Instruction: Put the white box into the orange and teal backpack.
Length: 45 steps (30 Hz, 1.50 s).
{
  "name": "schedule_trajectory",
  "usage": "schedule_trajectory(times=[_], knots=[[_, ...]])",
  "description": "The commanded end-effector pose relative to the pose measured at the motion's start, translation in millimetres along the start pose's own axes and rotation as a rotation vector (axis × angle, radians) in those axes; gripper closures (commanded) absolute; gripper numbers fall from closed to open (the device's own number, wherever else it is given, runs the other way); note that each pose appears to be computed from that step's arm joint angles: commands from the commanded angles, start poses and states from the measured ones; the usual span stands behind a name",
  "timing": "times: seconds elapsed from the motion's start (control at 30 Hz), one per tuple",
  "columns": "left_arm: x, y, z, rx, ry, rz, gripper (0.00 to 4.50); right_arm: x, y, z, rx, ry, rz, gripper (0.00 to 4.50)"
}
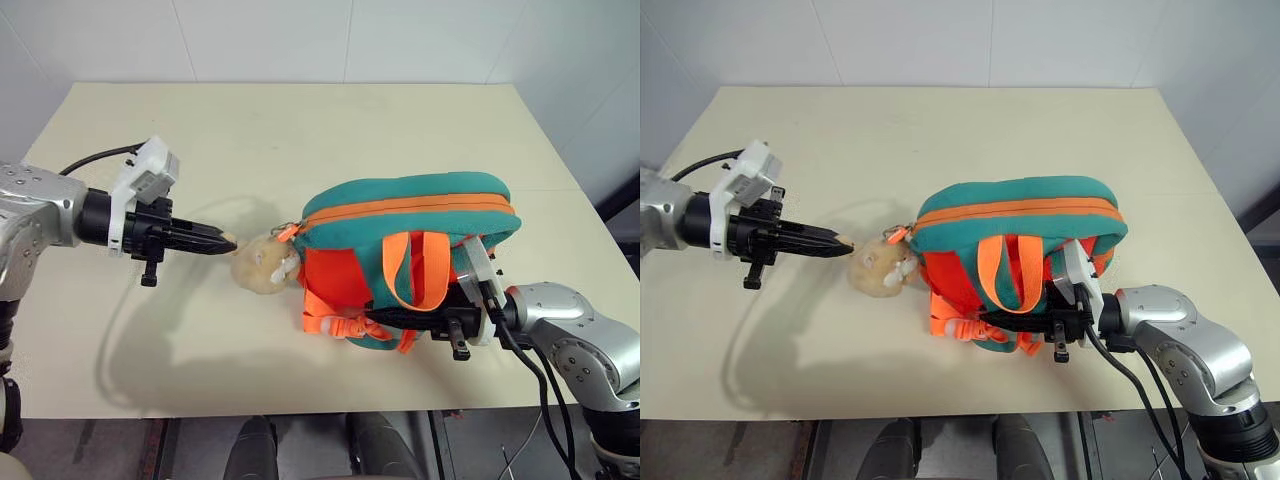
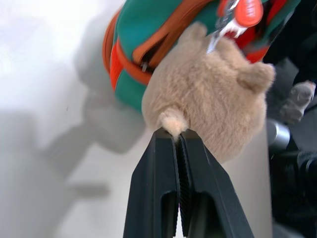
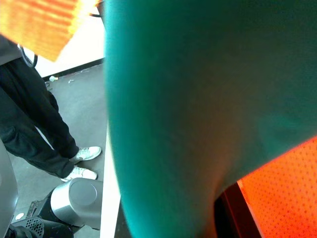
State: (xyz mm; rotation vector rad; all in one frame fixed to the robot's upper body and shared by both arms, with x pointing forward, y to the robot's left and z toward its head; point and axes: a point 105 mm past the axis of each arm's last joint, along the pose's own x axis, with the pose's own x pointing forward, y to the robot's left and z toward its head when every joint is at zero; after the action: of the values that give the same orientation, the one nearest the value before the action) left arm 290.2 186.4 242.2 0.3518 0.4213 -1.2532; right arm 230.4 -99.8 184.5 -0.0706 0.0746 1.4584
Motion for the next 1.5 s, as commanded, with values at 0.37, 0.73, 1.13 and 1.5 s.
schedule_trajectory(times=[0.37,0.73,1.13,1.5], knots=[[16,62,-29,0.011,0.178,0.032,4.49,-1,2,9,-0.035,-0.017,-0.007,4.5],[24,69,20,0.127,0.017,-0.005,4.49,-2,4,10,-0.039,-0.031,-0.021,4.5],[-5,63,10,0.13,0.117,0.076,4.49,0,5,10,-0.031,-0.045,-0.026,4.5],[24,71,-31,0.132,0.332,-0.011,4.49,4,3,10,-0.034,-0.049,-0.014,4.5]])
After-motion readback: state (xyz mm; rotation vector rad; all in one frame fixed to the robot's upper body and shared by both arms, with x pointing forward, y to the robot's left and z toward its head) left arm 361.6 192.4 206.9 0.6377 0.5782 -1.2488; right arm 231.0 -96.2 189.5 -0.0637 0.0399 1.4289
